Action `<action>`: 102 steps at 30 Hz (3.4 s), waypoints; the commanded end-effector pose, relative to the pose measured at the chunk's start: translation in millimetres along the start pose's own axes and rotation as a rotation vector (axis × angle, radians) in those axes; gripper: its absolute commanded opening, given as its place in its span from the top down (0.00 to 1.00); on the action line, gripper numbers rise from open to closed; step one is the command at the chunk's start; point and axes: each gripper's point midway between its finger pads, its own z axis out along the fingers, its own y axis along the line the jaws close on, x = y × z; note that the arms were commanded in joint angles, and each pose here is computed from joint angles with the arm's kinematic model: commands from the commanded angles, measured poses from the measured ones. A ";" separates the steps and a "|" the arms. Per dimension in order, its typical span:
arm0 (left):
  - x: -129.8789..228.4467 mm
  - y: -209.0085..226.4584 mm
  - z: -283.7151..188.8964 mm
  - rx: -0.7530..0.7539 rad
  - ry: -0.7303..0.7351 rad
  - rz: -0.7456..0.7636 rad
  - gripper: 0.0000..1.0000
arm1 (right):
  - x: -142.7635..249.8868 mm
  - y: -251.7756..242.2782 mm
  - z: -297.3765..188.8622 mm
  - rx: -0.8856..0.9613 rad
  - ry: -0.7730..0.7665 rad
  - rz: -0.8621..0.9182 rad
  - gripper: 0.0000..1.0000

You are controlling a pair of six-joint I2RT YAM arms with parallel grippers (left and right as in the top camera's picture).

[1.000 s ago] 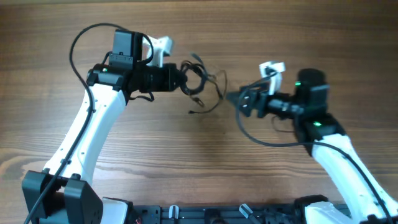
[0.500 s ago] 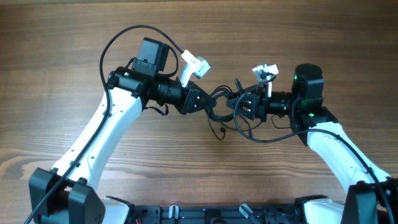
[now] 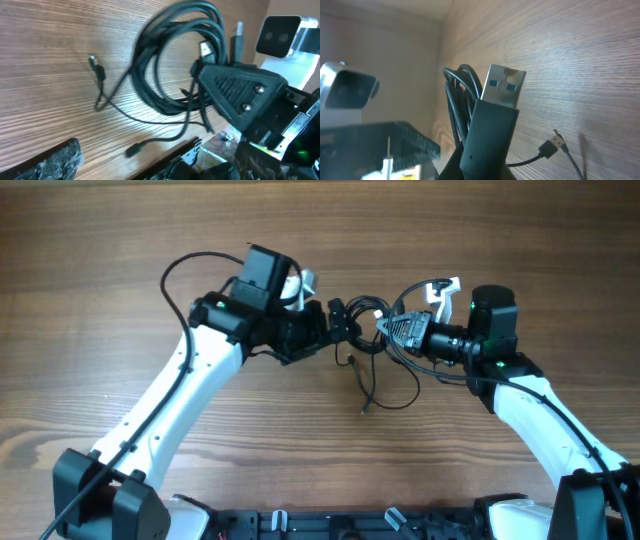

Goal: Untangle cables

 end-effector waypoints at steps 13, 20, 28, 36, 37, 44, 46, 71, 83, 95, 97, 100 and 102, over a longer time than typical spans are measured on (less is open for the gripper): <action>-39.9 30.5 15.7 -0.300 -0.290 -0.032 0.10 | 24.7 28.0 -2.9 -0.172 0.145 -0.108 0.96; -26.7 7.1 37.9 -0.172 -0.156 0.140 0.18 | 13.6 44.1 -4.5 -0.224 0.114 -0.108 0.95; -43.7 23.3 33.7 -0.218 -0.185 0.211 0.96 | 11.0 43.7 -4.1 -0.220 0.098 -0.142 0.78; -70.0 23.2 -4.6 -0.117 -0.254 0.150 0.96 | 11.3 40.3 13.9 -0.148 0.015 -0.590 0.00; -69.2 23.6 -4.3 -0.118 -0.251 0.149 0.96 | 12.3 39.9 22.8 -0.105 -0.007 -0.679 0.00; -76.8 26.4 -11.8 -0.096 -0.284 0.005 0.96 | 25.7 12.4 57.0 0.250 -0.081 -0.698 0.79; -82.9 30.6 -15.9 -0.104 -0.307 -0.003 0.96 | 44.2 13.7 55.4 0.197 -0.010 -0.499 0.95; -36.6 -46.8 6.1 0.130 -0.171 0.729 0.96 | -0.1 76.3 8.5 0.253 -0.129 -0.287 0.95; 24.3 -73.9 -13.1 0.313 -0.028 0.893 0.96 | -32.3 63.6 4.8 0.357 -0.280 -0.330 0.95; -28.7 -47.7 -30.1 0.166 -0.185 0.772 0.96 | -12.0 65.4 -61.4 0.266 -0.144 -0.277 0.00; -23.5 -55.1 -34.8 0.239 -0.167 0.796 0.96 | -14.9 74.8 -76.5 0.239 -0.136 -0.529 0.00; 9.4 -76.6 -43.8 0.449 -0.100 1.016 0.96 | 5.4 88.5 -65.8 0.098 -0.017 -0.781 0.00; 14.3 -75.4 -44.0 0.462 -0.083 1.025 0.96 | 11.3 90.8 -60.5 0.041 0.022 -0.871 0.01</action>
